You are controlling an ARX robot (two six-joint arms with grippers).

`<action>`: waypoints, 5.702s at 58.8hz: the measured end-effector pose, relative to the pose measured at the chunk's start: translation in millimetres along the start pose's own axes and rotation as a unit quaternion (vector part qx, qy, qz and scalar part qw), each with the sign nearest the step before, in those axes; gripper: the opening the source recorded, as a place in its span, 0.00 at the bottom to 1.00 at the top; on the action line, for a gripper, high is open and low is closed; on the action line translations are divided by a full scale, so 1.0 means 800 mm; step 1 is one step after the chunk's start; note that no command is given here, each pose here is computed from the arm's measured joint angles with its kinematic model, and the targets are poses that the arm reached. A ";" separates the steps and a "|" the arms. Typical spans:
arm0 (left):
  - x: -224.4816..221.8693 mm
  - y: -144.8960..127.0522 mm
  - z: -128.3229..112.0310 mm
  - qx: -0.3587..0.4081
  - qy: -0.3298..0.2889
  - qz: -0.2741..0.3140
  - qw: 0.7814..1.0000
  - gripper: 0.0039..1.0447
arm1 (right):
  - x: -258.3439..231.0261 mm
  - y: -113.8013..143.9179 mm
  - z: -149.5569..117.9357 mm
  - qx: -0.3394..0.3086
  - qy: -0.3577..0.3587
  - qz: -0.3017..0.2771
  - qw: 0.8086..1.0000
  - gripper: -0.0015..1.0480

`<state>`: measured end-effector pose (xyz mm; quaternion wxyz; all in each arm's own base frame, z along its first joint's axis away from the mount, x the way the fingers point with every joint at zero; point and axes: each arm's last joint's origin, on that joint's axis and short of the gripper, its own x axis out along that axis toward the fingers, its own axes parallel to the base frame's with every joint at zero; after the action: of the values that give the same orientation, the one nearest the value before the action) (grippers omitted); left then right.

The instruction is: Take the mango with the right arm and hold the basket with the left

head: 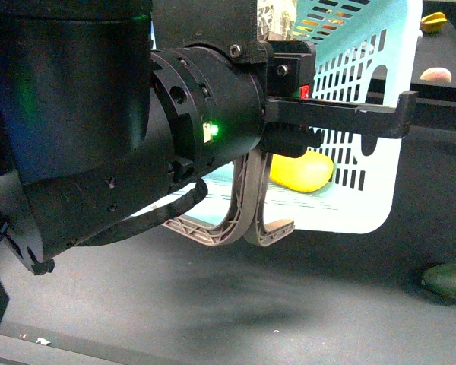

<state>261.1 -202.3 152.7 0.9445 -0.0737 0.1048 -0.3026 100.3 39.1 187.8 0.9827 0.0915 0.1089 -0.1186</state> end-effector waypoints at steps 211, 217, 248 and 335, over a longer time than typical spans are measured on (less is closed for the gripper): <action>0.087 0.185 0.036 -0.434 -0.132 0.365 0.813 0.05 | 0.014 -0.052 -0.018 -0.090 -0.110 0.118 0.983 0.92; 0.106 0.194 0.029 -0.482 -0.140 0.369 0.782 0.05 | 0.014 -0.052 -0.018 -0.090 -0.110 0.118 0.983 0.92; 0.139 0.214 -0.005 -0.561 -0.171 0.390 0.710 0.05 | 0.014 -0.052 -0.018 -0.090 -0.110 0.118 0.983 0.92; -0.218 0.139 0.029 -0.309 -0.177 0.388 0.850 0.79 | 0.014 -0.052 -0.018 -0.090 -0.110 0.119 0.983 0.92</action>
<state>189.9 -8.5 179.0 0.9161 -0.3675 0.0436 0.1545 97.6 0.3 165.2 1.0000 0.0016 -0.0010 -0.0002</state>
